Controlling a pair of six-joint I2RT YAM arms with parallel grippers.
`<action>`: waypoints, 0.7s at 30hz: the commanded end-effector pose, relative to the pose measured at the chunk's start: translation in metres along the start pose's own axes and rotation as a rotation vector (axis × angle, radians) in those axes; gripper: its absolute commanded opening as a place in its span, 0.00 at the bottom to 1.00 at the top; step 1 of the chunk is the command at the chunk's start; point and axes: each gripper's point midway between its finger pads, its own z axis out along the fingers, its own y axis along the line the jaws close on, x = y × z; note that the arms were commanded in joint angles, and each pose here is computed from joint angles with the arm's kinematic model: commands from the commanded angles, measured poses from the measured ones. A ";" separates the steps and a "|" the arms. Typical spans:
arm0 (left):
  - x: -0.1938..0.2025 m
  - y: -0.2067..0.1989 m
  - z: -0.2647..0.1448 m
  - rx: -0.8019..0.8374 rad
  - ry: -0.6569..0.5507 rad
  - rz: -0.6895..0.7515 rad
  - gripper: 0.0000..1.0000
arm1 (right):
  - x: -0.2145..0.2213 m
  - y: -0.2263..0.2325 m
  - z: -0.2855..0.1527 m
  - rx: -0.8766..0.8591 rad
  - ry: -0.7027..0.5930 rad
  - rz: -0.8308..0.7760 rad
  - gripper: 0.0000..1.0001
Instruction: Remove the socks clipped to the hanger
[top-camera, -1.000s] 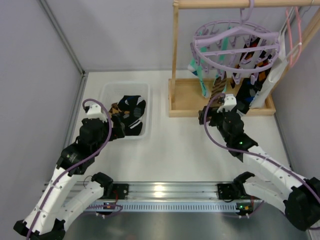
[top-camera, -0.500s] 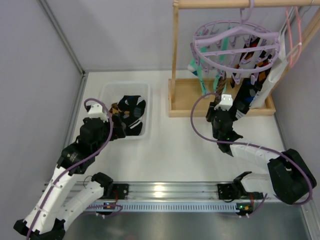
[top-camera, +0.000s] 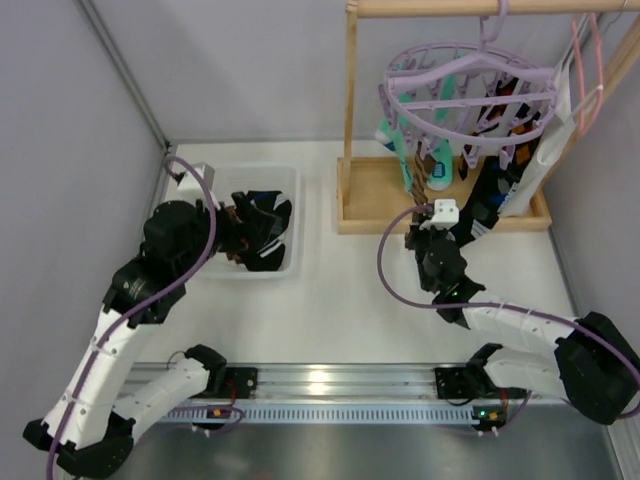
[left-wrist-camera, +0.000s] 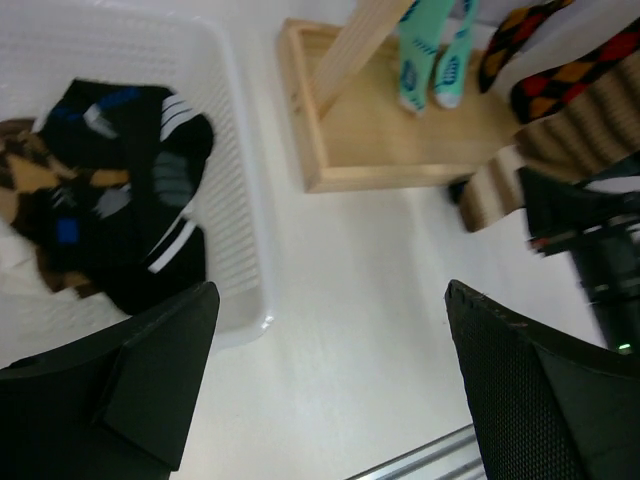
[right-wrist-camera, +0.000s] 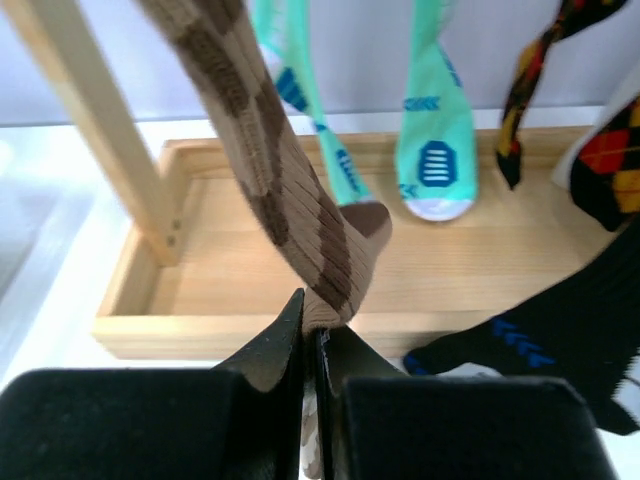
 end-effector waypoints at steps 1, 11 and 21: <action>-0.052 -0.071 0.016 0.232 -0.037 -0.080 0.98 | -0.013 0.021 -0.015 -0.037 -0.034 0.070 0.00; -0.100 -0.207 0.068 0.191 -0.175 0.209 0.98 | -0.015 0.052 -0.036 -0.007 0.013 0.112 0.00; -0.098 -0.295 0.121 0.277 -0.225 0.439 0.98 | -0.021 0.083 -0.049 -0.059 0.022 0.125 0.00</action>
